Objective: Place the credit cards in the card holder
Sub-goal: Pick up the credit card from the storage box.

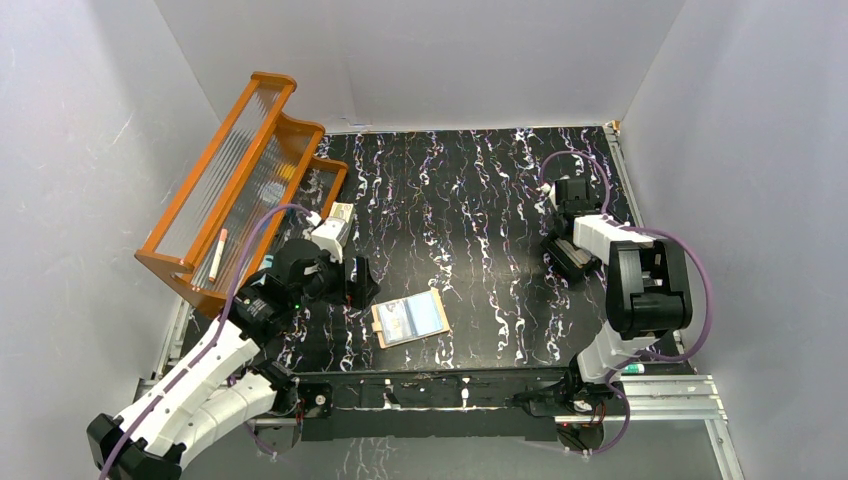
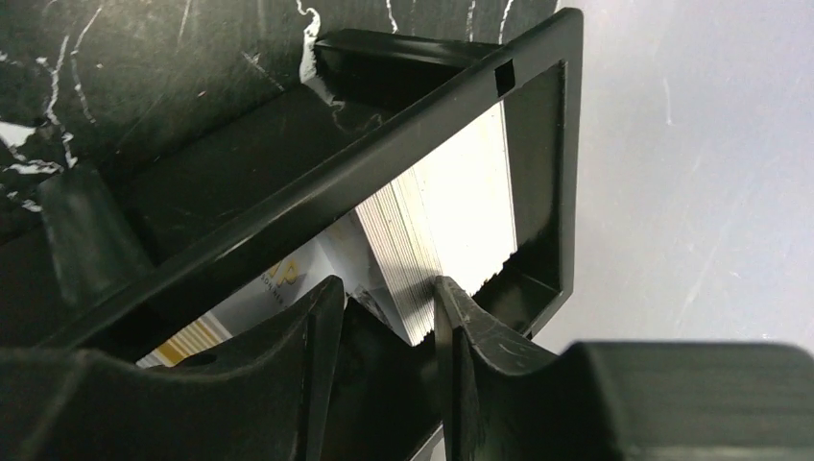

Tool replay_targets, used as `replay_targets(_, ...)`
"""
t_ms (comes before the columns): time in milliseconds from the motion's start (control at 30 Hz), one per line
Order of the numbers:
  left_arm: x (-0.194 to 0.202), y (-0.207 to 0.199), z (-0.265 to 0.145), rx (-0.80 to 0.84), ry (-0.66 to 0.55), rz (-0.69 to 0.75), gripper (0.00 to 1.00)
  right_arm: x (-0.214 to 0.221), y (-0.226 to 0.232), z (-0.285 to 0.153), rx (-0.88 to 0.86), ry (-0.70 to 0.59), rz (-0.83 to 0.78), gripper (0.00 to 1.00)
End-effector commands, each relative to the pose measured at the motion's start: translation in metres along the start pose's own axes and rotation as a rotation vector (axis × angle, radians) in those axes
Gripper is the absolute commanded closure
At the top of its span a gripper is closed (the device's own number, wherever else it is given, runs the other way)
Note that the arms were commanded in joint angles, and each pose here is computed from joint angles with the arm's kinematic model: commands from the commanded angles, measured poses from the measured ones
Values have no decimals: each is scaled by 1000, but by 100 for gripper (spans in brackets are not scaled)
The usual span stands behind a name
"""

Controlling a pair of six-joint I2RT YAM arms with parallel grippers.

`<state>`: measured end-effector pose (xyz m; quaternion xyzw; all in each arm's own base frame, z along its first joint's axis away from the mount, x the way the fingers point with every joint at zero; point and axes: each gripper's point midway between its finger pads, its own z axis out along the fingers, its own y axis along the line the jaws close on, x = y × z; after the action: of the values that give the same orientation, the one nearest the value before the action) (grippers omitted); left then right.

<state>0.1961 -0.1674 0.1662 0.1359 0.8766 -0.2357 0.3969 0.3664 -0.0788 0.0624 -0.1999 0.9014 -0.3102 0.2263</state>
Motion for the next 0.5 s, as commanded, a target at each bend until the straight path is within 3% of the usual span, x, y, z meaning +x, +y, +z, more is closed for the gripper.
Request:
replay_targets(0, -6, 1, -4, -5, -28, 19, 1, -11, -21, 9, 121, -42, 17, 53)
replay_targets(333, -6, 2, -4, -11, -31, 14, 1, -27, -43, -7, 172, -106, 64, 68)
replay_targets(467, -6, 1, -3, -9, -23, 14, 1, -32, -49, -14, 168, -121, 84, 69)
